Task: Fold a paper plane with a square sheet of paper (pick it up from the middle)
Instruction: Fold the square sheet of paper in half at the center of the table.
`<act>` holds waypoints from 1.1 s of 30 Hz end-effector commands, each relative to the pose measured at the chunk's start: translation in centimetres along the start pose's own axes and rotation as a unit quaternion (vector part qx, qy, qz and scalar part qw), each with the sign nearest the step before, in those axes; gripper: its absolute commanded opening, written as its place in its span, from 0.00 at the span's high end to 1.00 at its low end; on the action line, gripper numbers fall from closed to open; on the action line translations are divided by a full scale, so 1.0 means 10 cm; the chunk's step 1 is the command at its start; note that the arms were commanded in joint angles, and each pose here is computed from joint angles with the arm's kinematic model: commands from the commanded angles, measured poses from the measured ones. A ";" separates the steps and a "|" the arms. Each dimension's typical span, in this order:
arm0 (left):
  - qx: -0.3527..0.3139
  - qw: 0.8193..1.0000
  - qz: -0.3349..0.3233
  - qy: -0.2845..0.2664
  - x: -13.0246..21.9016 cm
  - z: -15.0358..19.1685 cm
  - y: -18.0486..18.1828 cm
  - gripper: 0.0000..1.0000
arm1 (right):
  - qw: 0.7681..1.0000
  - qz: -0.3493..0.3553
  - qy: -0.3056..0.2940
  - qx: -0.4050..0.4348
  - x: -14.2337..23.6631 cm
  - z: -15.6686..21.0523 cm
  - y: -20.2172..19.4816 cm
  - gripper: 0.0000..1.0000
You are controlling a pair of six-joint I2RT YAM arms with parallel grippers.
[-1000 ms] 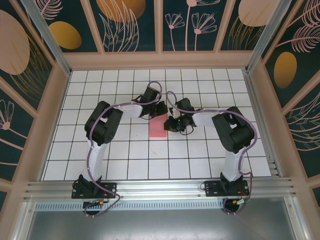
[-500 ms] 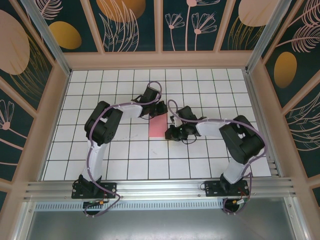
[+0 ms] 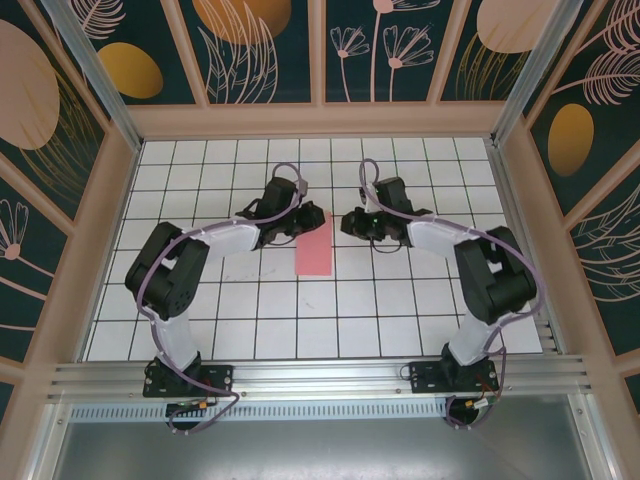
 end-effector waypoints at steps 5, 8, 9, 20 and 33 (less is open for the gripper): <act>0.028 0.998 -0.056 0.026 -0.07 0.30 0.36 0.93 | 0.999 -0.023 0.045 0.021 -0.47 -0.08 0.05 0.86; 0.030 0.996 -0.074 0.034 -0.12 0.36 0.45 0.93 | 0.998 -0.020 0.061 0.018 -0.59 -0.06 0.01 0.86; 0.031 0.996 -0.081 0.036 -0.12 0.38 0.47 0.93 | 0.998 -0.019 0.064 0.018 -0.61 -0.05 0.00 0.86; 0.018 0.987 -0.151 0.057 -0.19 0.48 0.72 0.93 | 0.996 0.012 0.090 0.005 -0.80 0.00 -0.23 0.86; -0.015 0.965 -0.238 0.106 -0.14 0.72 1.08 0.93 | 0.997 0.026 0.070 -0.009 -0.86 -0.25 -0.36 0.87</act>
Point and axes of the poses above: each hand's point on the last joint's axis, 136 mm out from that joint toward the fingers, its own x axis back along the fingers, its own y axis along the line the jaws close on, z = x × y, the point moved 6 cm from there along x, back along the fingers, and after that the axes turned 9 degrees about x, right-handed, at the moved point
